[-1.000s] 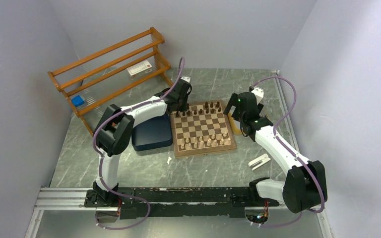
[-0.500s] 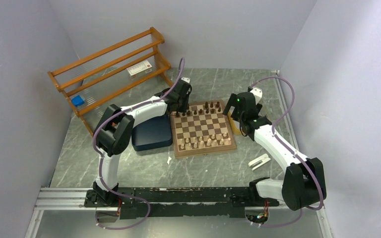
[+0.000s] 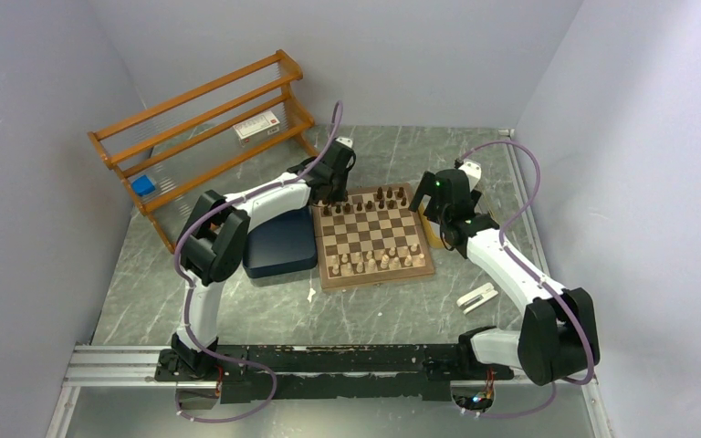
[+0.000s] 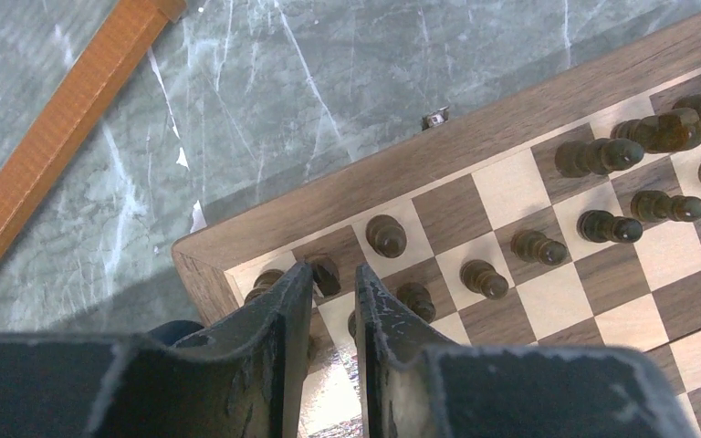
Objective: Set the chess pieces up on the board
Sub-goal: Place the chess piece on the chessboard, then pick up the chess piece from the storage box.
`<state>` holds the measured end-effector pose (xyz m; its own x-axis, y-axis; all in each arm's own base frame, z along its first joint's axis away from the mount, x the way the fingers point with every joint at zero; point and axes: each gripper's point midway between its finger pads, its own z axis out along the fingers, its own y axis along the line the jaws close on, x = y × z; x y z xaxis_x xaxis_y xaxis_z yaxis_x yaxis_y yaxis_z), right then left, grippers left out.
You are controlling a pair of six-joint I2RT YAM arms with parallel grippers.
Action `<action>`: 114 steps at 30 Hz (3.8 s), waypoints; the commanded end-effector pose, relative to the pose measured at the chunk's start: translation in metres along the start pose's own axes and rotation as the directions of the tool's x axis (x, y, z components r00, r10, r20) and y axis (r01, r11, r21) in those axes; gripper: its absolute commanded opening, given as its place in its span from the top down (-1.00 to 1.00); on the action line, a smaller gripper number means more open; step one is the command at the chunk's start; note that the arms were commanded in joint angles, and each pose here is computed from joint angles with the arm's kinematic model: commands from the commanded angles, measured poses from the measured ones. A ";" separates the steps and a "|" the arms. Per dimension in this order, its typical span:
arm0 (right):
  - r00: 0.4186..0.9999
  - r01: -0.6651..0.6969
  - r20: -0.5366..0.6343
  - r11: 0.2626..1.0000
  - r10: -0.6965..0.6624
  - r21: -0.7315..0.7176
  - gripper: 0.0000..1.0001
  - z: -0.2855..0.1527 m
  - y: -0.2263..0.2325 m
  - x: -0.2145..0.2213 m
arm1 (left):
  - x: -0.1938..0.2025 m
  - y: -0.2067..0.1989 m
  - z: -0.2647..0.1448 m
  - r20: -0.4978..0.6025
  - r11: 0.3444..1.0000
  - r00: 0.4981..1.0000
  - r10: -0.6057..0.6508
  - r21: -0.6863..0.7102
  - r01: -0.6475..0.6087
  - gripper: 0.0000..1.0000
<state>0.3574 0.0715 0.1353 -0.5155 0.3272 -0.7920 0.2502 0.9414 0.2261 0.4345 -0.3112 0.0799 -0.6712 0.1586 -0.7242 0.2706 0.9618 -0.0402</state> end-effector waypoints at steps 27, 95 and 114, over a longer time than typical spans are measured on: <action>1.000 0.003 0.012 1.000 -0.004 0.017 -1.00 0.005 -0.005 0.000 | 0.003 -0.002 0.000 -0.015 1.000 1.000 0.005 0.006 -0.005 0.75; 0.679 -0.662 0.185 0.484 0.711 0.572 0.04 0.097 -0.073 0.012 | 0.008 0.052 -0.183 0.116 0.988 0.986 0.118 0.090 -0.129 -0.96; 0.590 -0.662 0.143 0.375 0.795 0.649 0.27 0.114 -0.080 0.051 | 0.004 0.067 -0.185 0.130 0.993 0.984 0.119 0.007 -0.120 -0.96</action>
<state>0.4100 0.0088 0.0212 -0.0251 0.9265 -0.3754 0.9555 0.1326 0.2634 0.3181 -0.2127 0.1920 -0.5695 0.2513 -0.7826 0.3811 0.9243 0.0195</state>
